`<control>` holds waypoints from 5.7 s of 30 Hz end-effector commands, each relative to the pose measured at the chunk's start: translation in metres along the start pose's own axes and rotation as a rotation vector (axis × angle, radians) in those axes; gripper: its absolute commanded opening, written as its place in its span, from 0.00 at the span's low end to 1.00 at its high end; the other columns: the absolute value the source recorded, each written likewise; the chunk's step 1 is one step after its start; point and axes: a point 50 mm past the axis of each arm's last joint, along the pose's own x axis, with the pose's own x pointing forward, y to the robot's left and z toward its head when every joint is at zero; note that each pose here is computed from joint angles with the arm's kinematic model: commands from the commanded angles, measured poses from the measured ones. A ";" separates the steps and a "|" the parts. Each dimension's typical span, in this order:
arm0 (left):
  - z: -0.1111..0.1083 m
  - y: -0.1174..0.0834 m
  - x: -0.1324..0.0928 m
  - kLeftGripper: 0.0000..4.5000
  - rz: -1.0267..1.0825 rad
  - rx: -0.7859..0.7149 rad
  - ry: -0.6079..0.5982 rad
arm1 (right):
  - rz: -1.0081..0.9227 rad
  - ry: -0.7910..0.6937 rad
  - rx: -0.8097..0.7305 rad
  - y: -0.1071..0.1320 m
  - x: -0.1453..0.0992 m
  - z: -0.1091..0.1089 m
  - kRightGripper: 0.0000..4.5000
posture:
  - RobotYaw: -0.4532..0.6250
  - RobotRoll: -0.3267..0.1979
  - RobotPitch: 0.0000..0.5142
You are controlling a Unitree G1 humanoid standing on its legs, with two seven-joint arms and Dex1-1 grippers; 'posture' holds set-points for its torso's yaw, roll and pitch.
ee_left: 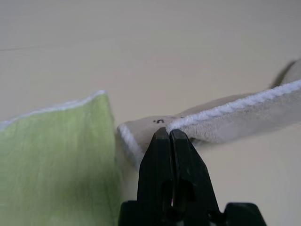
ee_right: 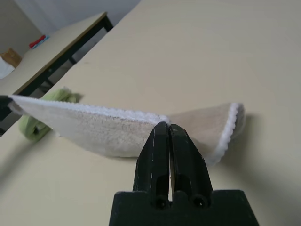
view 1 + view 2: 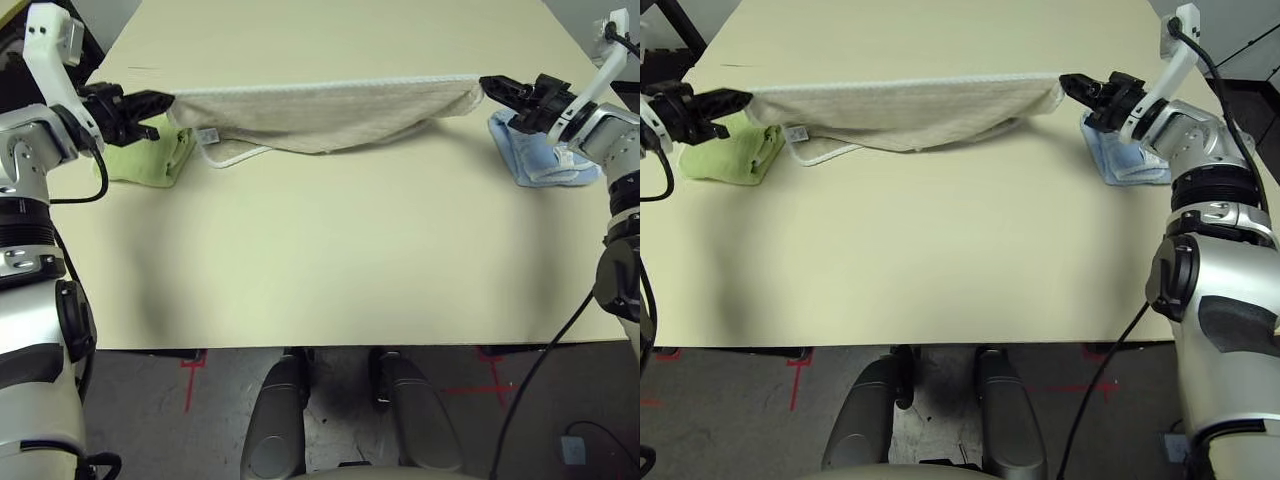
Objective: Fold the towel and set it aside.
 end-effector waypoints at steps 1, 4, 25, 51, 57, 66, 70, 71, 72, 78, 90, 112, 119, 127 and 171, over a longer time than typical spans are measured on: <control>-0.004 0.006 -0.003 0.01 0.057 0.012 -0.005 | -0.025 0.021 0.014 -0.005 -0.011 -0.001 0.00 | 0.39 0.62 0.54; -0.008 0.004 -0.002 0.01 0.022 -0.015 0.020 | 0.013 0.024 0.050 -0.001 -0.013 0.000 0.00 | 0.39 0.62 0.54; 0.034 -0.001 0.037 0.01 0.246 0.258 -0.442 | -0.403 -0.440 -0.389 -0.002 0.013 0.045 0.00 | 0.37 0.62 0.53; -0.026 0.008 -0.025 0.01 -0.339 0.336 0.436 | 0.212 0.526 -0.577 -0.002 -0.014 -0.012 0.00 | 0.38 0.62 0.53; -0.027 0.004 -0.046 0.01 -0.514 0.304 0.606 | 0.314 0.702 -0.609 -0.001 -0.026 -0.016 0.00 | 0.38 0.62 0.53; -0.041 0.008 -0.061 0.01 -0.561 0.426 0.757 | 0.436 0.866 -0.619 0.001 -0.041 -0.033 0.00 | 0.38 0.62 0.53; -0.039 0.006 -0.063 0.01 -0.592 0.402 0.753 | 0.446 0.884 -0.586 0.003 -0.048 -0.033 0.00 | 0.38 0.62 0.53; -0.040 0.003 -0.064 0.01 -0.609 0.390 0.756 | 0.454 0.887 -0.573 0.004 -0.049 -0.033 0.00 | 0.38 0.62 0.54; -0.040 0.001 -0.064 0.01 -0.626 0.371 0.757 | 0.464 0.888 -0.561 0.006 -0.050 -0.033 0.00 | 0.38 0.62 0.54; -0.043 -0.008 -0.070 0.01 -0.686 0.302 0.776 | 0.511 0.911 -0.522 0.012 -0.056 -0.037 0.00 | 0.38 0.62 0.54; -0.047 -0.016 -0.088 0.01 -0.750 0.271 0.839 | 0.592 0.966 -0.473 0.023 -0.071 -0.045 0.00 | 0.38 0.62 0.53; -0.020 -0.002 -0.049 0.01 -0.612 0.345 0.595 | 0.494 0.743 -0.416 0.010 -0.054 -0.025 0.00 | 0.38 0.62 0.51; -0.008 0.008 -0.048 0.01 -0.543 0.365 0.558 | 0.399 0.634 -0.436 0.002 -0.045 -0.010 0.00 | 0.38 0.62 0.51; -0.005 0.017 -0.039 0.01 -0.422 0.409 0.496 | 0.241 0.566 -0.616 -0.007 -0.030 -0.010 0.00 | 0.39 0.62 0.52; -0.037 0.019 -0.004 0.01 -0.237 0.438 0.414 | 0.038 0.459 -0.796 -0.002 0.018 -0.037 0.00 | 0.37 0.62 0.54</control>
